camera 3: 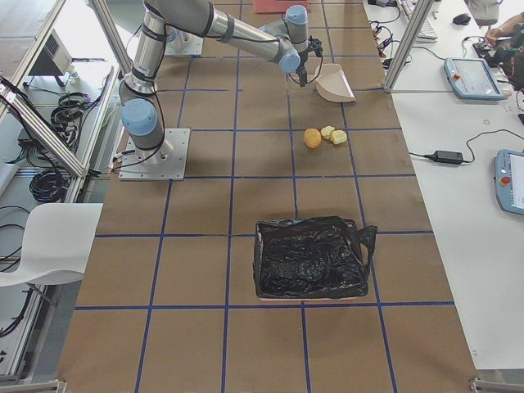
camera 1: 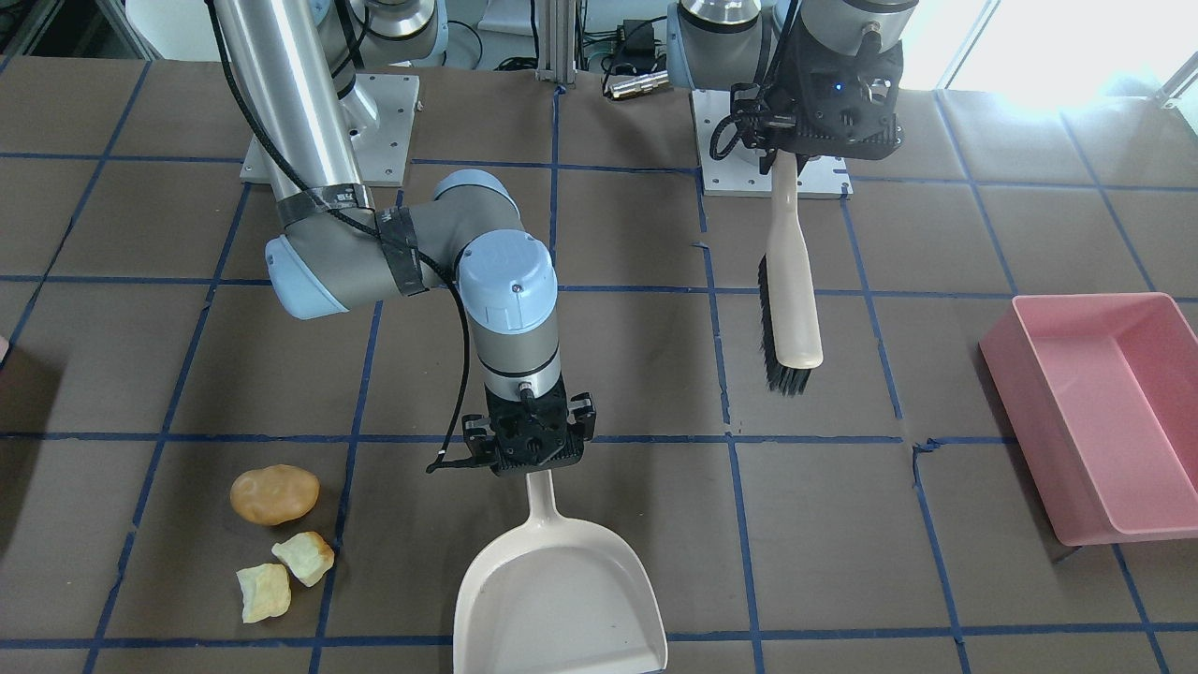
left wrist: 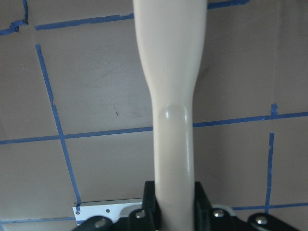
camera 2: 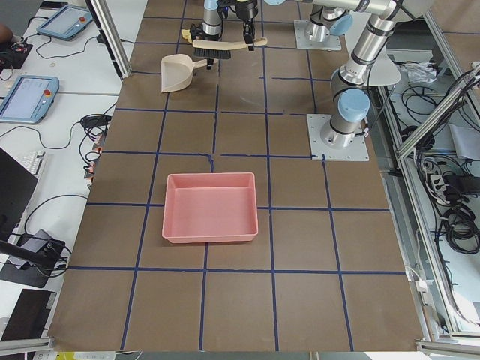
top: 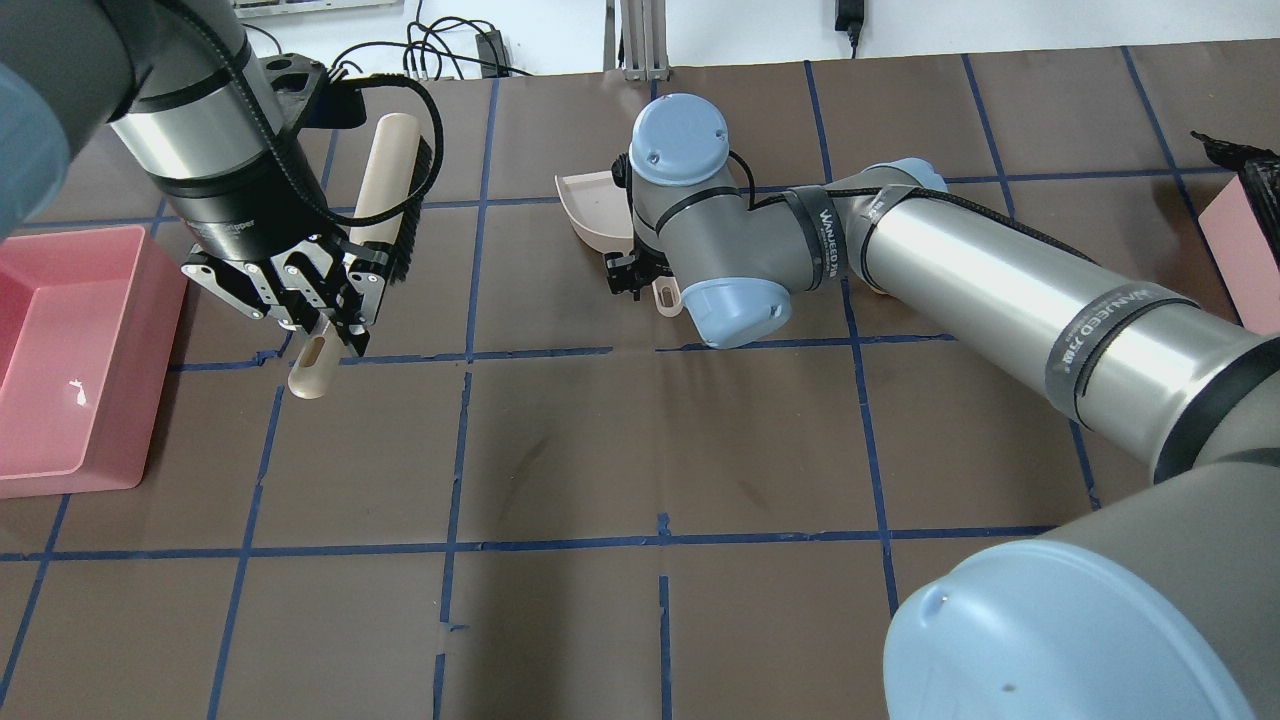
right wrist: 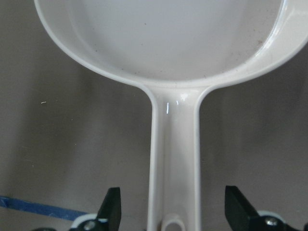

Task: Sweep and dump trash in nearest bin
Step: 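Carry the dustpan with the right gripper past the chunks and set it down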

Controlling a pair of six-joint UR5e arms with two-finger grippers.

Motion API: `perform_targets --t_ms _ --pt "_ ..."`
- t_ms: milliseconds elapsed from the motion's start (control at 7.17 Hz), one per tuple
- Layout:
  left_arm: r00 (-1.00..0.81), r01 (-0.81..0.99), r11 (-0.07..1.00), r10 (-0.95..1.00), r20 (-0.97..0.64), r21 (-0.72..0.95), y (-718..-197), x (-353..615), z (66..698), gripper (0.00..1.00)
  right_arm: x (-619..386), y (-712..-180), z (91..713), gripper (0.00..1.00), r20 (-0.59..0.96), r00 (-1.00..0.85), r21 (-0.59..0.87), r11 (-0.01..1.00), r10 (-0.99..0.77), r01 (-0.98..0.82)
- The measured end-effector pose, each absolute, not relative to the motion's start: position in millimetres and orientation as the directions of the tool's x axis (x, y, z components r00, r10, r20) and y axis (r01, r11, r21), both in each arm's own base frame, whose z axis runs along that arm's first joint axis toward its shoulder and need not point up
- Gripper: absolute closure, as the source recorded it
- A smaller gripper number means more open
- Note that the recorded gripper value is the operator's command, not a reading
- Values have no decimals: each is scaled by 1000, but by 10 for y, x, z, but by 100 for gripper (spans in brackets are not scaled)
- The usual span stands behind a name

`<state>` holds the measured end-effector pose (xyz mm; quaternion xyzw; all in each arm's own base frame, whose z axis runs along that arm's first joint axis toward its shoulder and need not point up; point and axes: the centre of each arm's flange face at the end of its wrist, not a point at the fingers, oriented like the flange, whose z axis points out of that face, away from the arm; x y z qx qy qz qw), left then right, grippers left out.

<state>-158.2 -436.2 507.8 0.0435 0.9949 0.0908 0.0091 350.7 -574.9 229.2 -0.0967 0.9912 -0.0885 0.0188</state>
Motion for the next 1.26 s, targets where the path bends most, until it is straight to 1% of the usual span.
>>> perform_targets --t_ms 140,419,558,698,837,1256 --pt "-997 81 980 82 4 179 -4364 -1598 5086 100 3508 -5740 2289 46 -20 -981 -177 966 -195 -188" --pt "-997 80 981 79 13 179 -4364 -1608 5090 100 3511 -5738 2294 76 -19 -981 -177 966 -194 -187" --pt "-997 80 980 79 13 179 -4364 -1608 5090 100 3505 -5743 2303 85 -14 -981 -179 966 -193 -187" --pt "-997 80 980 79 12 181 -4364 -1604 5089 100 3487 -5751 2308 91 4 -982 -182 965 -191 -189" --pt "-997 80 980 80 10 182 -4363 -1599 5085 100 3472 -5755 2322 94 20 -982 -186 964 -189 -189" --pt "-997 80 979 80 9 189 -4357 -1594 5078 100 3424 -5747 2433 100 35 -981 -188 963 -189 -192"
